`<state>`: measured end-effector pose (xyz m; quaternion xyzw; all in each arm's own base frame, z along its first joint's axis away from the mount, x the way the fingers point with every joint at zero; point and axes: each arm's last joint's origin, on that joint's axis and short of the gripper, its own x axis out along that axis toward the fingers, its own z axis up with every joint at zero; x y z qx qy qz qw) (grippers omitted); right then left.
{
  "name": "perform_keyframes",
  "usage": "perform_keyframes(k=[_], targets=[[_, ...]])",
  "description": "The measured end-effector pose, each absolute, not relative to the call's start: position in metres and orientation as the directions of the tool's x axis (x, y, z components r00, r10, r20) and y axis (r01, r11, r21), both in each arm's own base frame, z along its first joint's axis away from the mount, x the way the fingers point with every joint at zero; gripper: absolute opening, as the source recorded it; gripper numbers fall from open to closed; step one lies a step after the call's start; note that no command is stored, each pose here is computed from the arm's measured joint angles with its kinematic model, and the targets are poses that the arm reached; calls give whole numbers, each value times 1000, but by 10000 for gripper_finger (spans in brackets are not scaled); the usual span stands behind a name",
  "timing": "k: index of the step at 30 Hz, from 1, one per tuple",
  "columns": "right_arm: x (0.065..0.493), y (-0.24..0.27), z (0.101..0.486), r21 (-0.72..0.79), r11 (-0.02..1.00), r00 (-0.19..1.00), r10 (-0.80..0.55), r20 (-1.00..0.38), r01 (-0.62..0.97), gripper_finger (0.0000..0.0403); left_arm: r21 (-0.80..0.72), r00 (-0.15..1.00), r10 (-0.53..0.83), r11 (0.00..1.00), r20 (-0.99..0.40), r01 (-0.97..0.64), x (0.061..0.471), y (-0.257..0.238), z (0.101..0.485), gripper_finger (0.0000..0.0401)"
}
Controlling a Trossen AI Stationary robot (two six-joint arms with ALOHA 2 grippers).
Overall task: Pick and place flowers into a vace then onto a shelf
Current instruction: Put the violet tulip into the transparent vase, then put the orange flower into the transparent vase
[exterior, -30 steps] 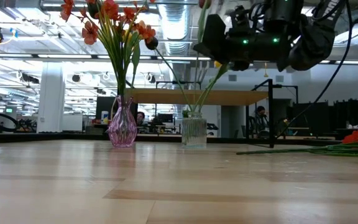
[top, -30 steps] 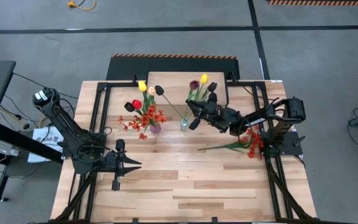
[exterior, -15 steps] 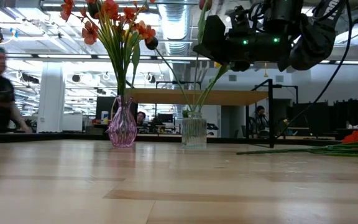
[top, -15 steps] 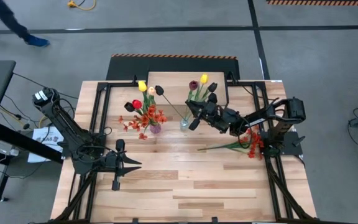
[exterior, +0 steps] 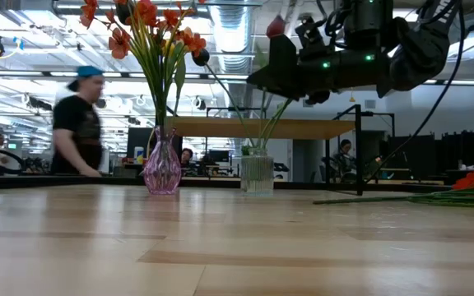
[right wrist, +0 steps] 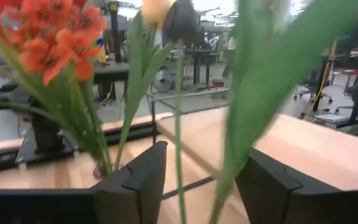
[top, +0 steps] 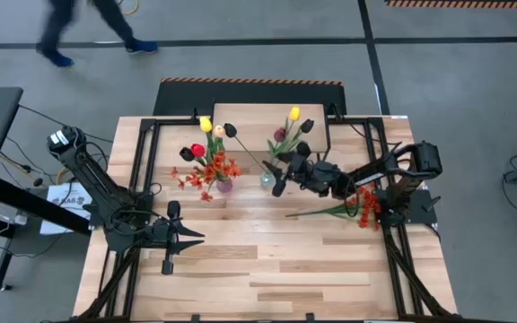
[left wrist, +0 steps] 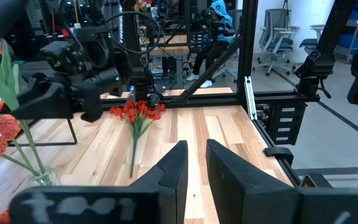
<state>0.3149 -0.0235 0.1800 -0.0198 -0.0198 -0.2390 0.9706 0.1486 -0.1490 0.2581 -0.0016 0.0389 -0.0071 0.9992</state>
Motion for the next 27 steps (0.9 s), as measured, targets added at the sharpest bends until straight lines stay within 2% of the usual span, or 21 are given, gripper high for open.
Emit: perform_keyframes(k=[8,19,27], targets=[[314,-17,179,-55,893,894,-448,-1,447,211,-4,997,-14,1000,-78,14,149,-149,258,46],[297,-7,199,-127,886,880,-459,-121,445,214,-4,997,-14,1000,-77,14,149,-149,258,46],[287,-2,198,-174,895,864,-442,-241,410,214,-6,997,-14,1000,-77,14,149,-149,258,46]])
